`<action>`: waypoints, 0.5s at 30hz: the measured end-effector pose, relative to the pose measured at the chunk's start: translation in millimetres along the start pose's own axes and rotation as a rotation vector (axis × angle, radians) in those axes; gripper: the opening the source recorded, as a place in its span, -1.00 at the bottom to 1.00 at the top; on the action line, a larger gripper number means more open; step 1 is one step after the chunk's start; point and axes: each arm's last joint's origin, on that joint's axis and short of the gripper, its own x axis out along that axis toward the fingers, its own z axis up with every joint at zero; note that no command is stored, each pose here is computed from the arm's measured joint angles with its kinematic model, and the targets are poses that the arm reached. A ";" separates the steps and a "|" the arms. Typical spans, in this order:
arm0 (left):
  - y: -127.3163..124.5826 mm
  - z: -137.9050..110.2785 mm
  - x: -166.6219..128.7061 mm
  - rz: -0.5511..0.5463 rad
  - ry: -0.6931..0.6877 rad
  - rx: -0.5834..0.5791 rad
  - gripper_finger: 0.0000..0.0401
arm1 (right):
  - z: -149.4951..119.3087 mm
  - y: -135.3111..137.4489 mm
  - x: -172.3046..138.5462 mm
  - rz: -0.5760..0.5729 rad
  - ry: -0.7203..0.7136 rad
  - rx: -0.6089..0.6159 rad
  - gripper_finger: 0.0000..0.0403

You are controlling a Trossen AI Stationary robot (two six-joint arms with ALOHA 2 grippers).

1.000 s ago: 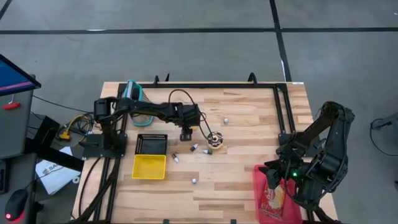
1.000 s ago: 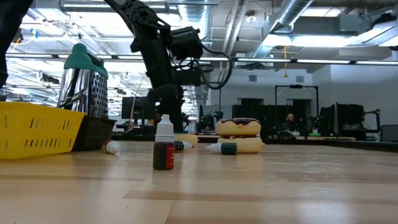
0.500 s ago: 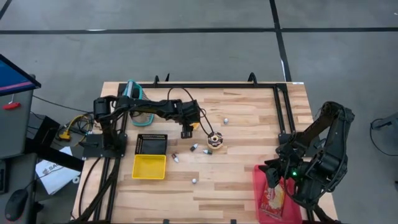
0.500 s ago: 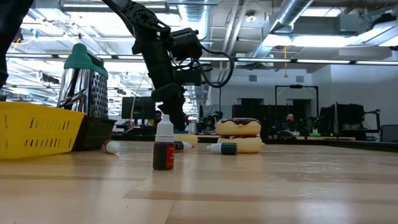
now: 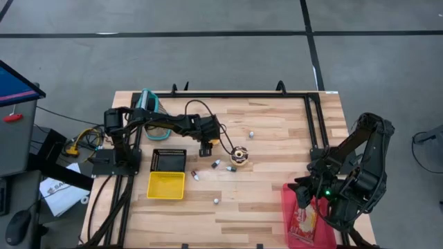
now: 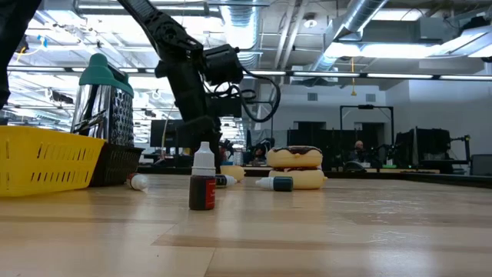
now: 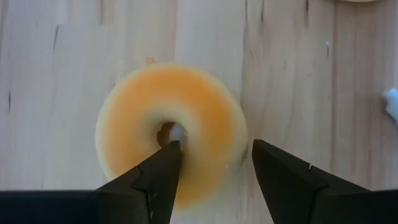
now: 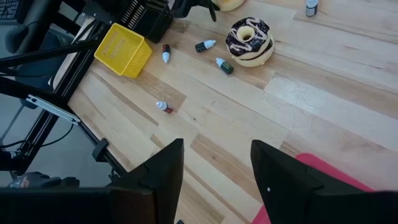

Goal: Pick & Place Food Item
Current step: Put the pink donut into the black bin

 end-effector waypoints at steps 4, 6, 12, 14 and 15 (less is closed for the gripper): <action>0.1 0.6 0.9 0.005 -0.020 -0.005 -0.02 | 0.1 -0.3 0.0 -0.002 -0.001 -0.002 -0.11; -0.1 0.6 4.4 0.006 -0.023 -0.005 -0.02 | 0.2 -0.3 0.0 -0.003 -0.001 -0.003 -0.11; -0.1 0.5 8.7 -0.008 -0.029 -0.045 -0.12 | 0.2 -0.3 -0.1 -0.003 0.001 -0.002 -0.11; 0.6 1.6 8.7 -0.025 -0.045 -0.081 -0.19 | -0.1 0.0 0.0 -0.001 0.002 0.000 -0.11; 1.8 1.8 7.8 -0.032 -0.051 -0.100 -0.23 | -0.1 0.0 0.0 -0.001 0.002 0.001 -0.11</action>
